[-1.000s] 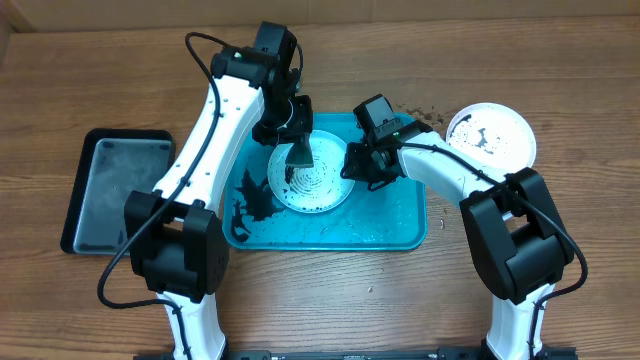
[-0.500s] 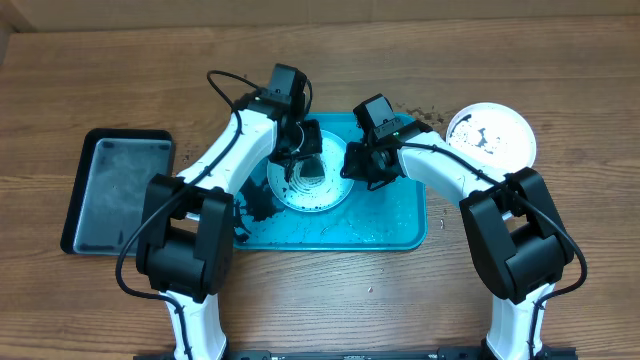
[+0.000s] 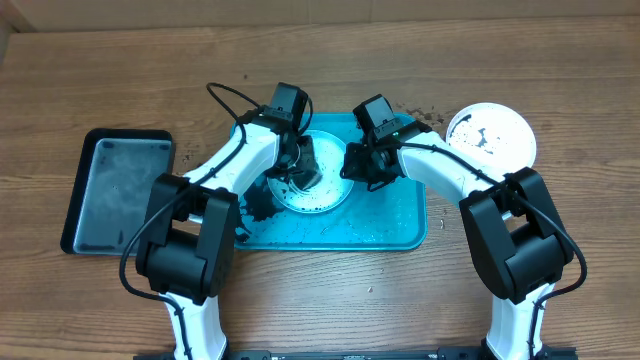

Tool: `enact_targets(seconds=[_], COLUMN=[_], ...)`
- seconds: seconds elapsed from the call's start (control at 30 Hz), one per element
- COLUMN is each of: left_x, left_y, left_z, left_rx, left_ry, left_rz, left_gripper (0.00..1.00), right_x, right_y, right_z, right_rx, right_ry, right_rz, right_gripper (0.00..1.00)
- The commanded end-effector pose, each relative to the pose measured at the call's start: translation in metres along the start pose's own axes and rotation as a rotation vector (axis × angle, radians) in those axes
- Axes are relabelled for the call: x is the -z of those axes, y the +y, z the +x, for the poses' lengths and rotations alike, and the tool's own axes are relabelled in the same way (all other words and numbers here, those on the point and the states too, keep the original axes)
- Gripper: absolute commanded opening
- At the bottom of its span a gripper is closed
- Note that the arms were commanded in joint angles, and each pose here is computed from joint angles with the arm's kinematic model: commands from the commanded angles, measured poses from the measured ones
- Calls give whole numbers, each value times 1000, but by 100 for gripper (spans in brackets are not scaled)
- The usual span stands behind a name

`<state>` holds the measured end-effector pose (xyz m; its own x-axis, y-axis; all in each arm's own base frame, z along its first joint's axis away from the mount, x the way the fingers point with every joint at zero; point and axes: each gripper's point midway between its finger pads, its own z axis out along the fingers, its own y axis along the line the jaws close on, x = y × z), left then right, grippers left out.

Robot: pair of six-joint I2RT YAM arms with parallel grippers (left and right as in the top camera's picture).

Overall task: Clean dirty plates on tray and stack at the side
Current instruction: 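Scrub the light-blue plate with the sponge while the right gripper holds it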

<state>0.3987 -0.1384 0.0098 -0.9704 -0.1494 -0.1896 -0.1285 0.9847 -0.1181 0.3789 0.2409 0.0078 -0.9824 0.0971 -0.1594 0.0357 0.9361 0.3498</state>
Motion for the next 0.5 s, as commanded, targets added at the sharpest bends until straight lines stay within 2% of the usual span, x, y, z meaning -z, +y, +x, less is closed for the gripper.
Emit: enact_targets(seconds=[0.0, 0.1, 0.23, 0.3, 0.33, 0.4, 0.47], left_x=[1, 14, 35, 45, 49, 53, 52], left_y=[67, 75, 60, 35, 12, -24, -50], left_z=[-5, -16, -36, -44, -45, -39, -29], left_rx=[26, 36, 42, 25, -1, -19, -37], left_ry=[-43, -54, -71, -59, -36, 12, 47], left_rz=[-303, -336, -284, -165, -41, 156, 286], left_gripper=[4, 4, 4, 4, 4, 4, 4], right_x=[-9, -9, -9, -9, -9, -9, -9], right_y=[-9, -9, -9, -9, -9, -9, -9], right_z=[5, 5, 5, 5, 5, 5, 5], right_rx=[-14, -14, -14, -14, -14, -14, -14], right_ry=[25, 25, 26, 26, 26, 26, 25], right_rz=[31, 31, 31, 31, 31, 31, 31], right_gripper=[4, 4, 4, 4, 4, 4, 4])
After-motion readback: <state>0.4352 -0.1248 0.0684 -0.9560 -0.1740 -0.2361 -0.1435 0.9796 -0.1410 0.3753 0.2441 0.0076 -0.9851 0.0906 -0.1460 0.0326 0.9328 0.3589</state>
